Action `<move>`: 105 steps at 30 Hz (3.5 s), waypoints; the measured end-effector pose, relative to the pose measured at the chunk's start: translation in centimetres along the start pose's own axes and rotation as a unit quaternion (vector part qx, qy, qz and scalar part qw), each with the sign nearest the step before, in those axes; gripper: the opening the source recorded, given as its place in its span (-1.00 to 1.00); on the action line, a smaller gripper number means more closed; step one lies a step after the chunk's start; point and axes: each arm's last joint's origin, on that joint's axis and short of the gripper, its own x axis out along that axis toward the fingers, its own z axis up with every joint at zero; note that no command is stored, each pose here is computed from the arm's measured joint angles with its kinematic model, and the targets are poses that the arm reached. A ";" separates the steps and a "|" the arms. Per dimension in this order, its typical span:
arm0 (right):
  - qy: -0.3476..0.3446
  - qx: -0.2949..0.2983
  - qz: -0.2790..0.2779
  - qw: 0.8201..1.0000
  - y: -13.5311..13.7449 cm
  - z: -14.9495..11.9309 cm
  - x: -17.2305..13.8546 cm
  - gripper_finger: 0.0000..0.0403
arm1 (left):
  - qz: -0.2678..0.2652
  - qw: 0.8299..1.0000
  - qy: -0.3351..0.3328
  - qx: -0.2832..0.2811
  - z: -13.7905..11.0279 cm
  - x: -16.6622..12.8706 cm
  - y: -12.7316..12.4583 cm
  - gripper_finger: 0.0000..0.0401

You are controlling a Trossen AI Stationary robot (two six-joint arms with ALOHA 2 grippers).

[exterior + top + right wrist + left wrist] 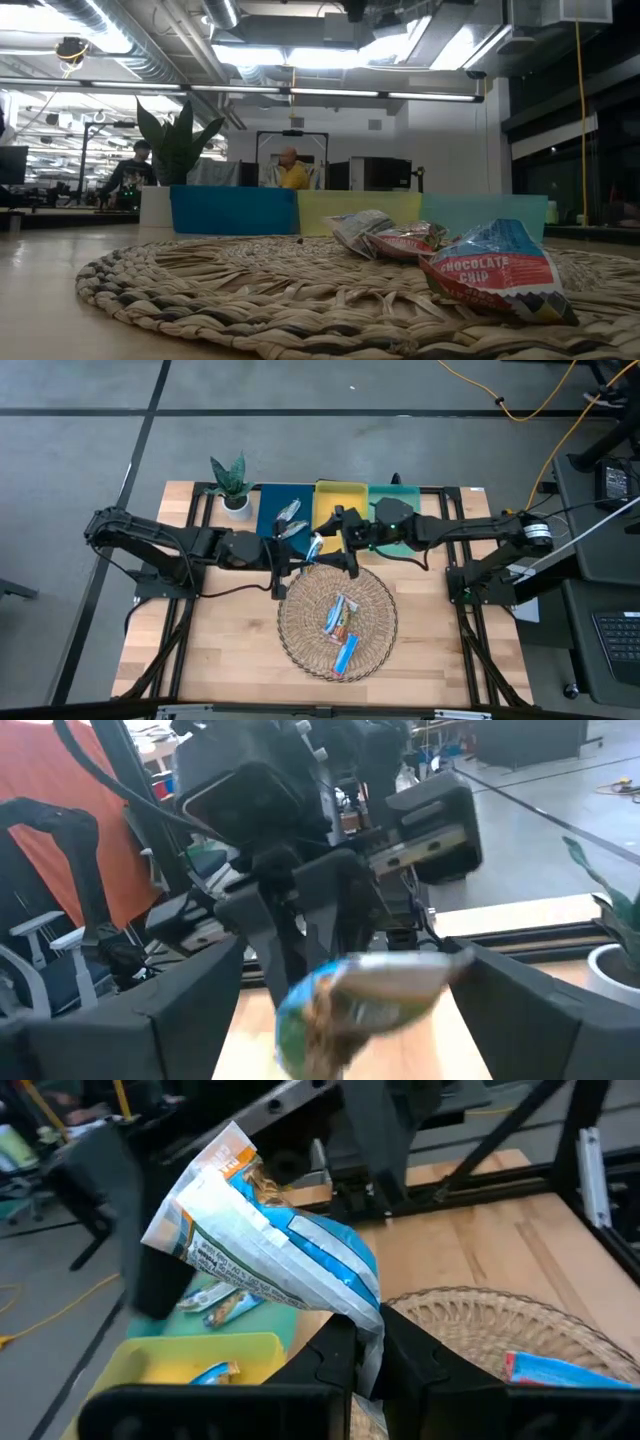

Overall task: Pick and place Granola Bars by type
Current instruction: Put the yellow granola bar into the yellow bin

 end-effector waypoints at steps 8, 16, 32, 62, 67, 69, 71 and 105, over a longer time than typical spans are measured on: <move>0.006 0.019 -0.001 1.000 -0.1 0.0 0.5 0.59 | -0.027 1.000 0.013 0.004 -0.4 0.1 0.6 -0.89; 0.035 0.044 0.000 0.998 -0.2 -0.6 0.5 0.43 | -0.009 1.000 -0.012 0.010 0.3 -1.2 1.2 -0.89; 0.021 0.043 0.003 0.999 -0.1 -0.3 0.5 0.17 | -0.017 1.000 -0.014 0.007 0.3 -1.4 1.5 -0.89; 0.022 0.041 0.005 0.999 0.0 -0.3 0.5 -0.79 | -0.032 0.999 0.006 -0.014 -0.3 0.2 1.8 -0.83; 0.022 0.041 0.005 0.999 -0.1 -0.3 0.5 -0.80 | -0.034 0.999 0.005 -0.023 -0.2 0.1 1.8 -0.64; 0.024 0.041 0.004 0.999 -0.1 -0.4 0.5 -0.80 | -0.035 0.999 0.004 -0.031 -0.2 -0.1 1.8 -0.54; 0.029 0.043 0.003 0.999 -0.1 -0.5 0.5 -0.80 | -0.035 0.999 0.002 -0.037 -0.1 -0.5 1.9 -0.43; 0.260 0.077 -0.288 0.918 -12.9 3.7 -9.3 -0.80 | 0.002 0.991 -0.016 -0.135 0.6 -4.0 1.9 -0.06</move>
